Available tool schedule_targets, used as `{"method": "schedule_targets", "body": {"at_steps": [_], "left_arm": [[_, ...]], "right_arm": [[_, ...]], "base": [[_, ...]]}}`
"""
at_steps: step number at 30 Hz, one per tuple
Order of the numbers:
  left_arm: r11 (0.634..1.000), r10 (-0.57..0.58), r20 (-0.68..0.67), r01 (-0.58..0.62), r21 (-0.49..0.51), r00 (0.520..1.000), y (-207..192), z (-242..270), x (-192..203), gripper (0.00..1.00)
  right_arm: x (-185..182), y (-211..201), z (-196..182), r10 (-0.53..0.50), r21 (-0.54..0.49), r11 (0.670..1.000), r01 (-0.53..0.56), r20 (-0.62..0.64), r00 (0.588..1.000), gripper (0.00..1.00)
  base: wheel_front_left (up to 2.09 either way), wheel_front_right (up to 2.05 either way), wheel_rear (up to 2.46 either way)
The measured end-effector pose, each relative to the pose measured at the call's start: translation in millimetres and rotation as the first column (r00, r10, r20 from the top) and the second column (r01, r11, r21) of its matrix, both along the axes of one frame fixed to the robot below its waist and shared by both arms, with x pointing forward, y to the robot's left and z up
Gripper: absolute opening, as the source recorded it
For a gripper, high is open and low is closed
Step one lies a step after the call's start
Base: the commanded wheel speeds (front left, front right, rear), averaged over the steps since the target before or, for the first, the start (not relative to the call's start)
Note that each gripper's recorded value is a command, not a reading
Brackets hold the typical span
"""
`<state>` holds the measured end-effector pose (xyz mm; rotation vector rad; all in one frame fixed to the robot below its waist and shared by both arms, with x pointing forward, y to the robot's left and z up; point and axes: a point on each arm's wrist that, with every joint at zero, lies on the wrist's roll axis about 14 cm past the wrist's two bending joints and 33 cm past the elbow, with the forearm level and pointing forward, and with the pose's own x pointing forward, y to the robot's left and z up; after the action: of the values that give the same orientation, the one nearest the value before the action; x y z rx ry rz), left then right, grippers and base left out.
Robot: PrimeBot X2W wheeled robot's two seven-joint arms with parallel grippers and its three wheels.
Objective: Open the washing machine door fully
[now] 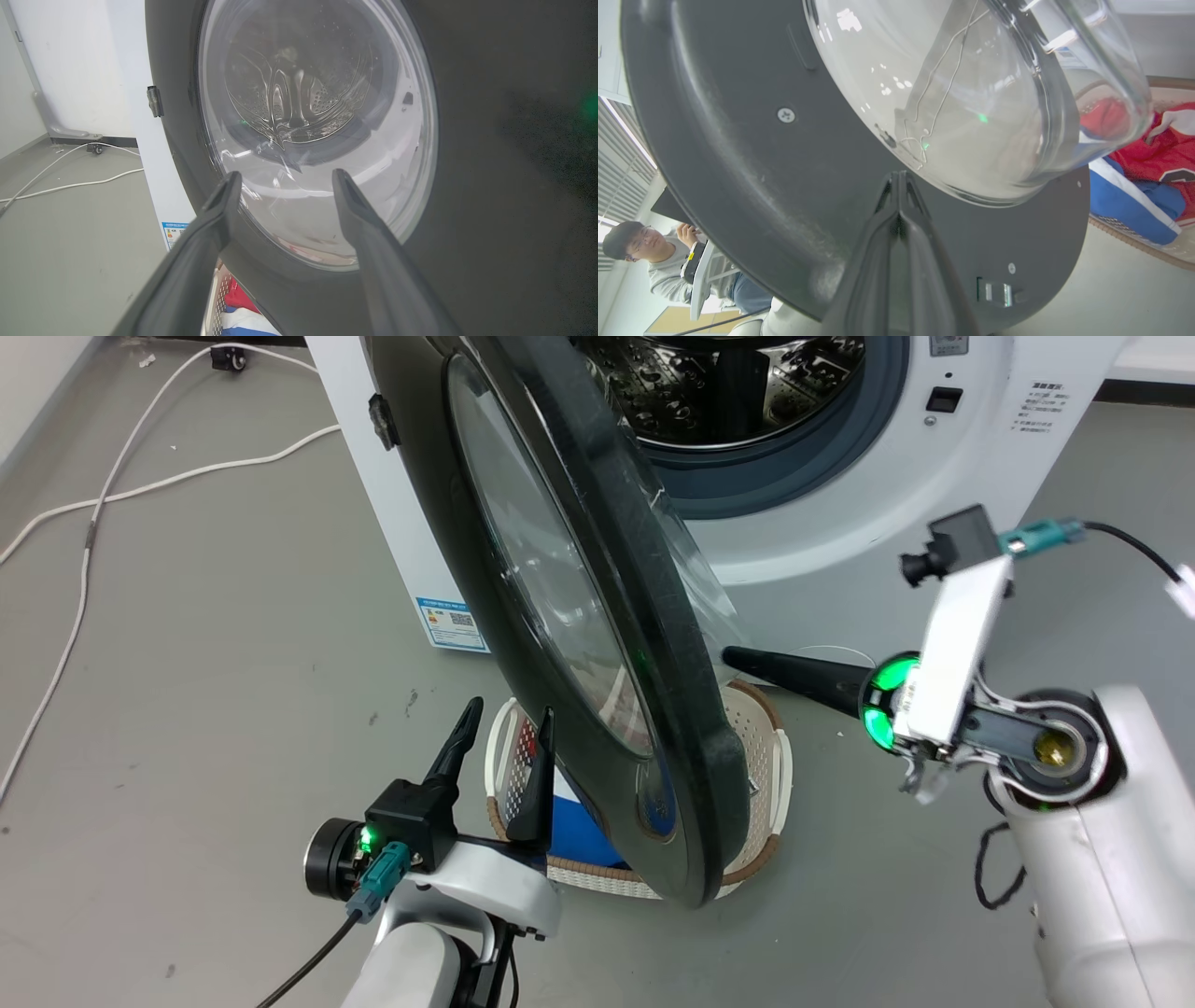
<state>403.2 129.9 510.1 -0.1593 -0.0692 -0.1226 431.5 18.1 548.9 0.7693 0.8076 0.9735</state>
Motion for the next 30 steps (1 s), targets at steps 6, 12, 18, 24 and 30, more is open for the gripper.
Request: {"method": "schedule_targets", "body": {"at_steps": [6, 12, 18, 24, 30], "left_arm": [[1.0, -0.002, -0.001, 0.002, 0.008, 1.0, -1, -1, 1, 1.0], [1.0, 0.003, -0.005, -0.003, 0.021, 1.0, 1, -3, 0, 1.0], [1.0, 0.008, -0.008, -0.008, 0.028, 1.0, 3, -5, 0, 1.0], [0.999, 0.008, -0.01, -0.007, 0.04, 1.0, 6, -7, -2, 1.0], [0.999, 0.002, -0.004, -0.002, 0.052, 1.0, 7, -5, -6, 1.0]], "right_arm": [[13, -45, 4, -0.225, 0.053, 0.974, 0.222, 0.065, 0.972, 0.0], [12, -106, -2, -0.476, 0.079, 0.88, 0.469, 0.119, 0.872, 0.0], [3, -177, -13, -0.711, 0.079, 0.694, 0.716, 0.233, 0.663, 0.0], [-16, -224, -21, -0.8, 0.074, 0.502, 0.862, 0.419, 0.43, 1.0], [-40, -264, -6, -0.723, 0.082, 0.344, 0.935, 0.659, 0.208, 1.0]], "base": [[0.0, 0.0, 0.0], [0.0, 0.0, 0.0], [0.0, 0.0, 0.0], [0.0, 0.0, 0.0], [0.0, 0.0, 0.0]]}}
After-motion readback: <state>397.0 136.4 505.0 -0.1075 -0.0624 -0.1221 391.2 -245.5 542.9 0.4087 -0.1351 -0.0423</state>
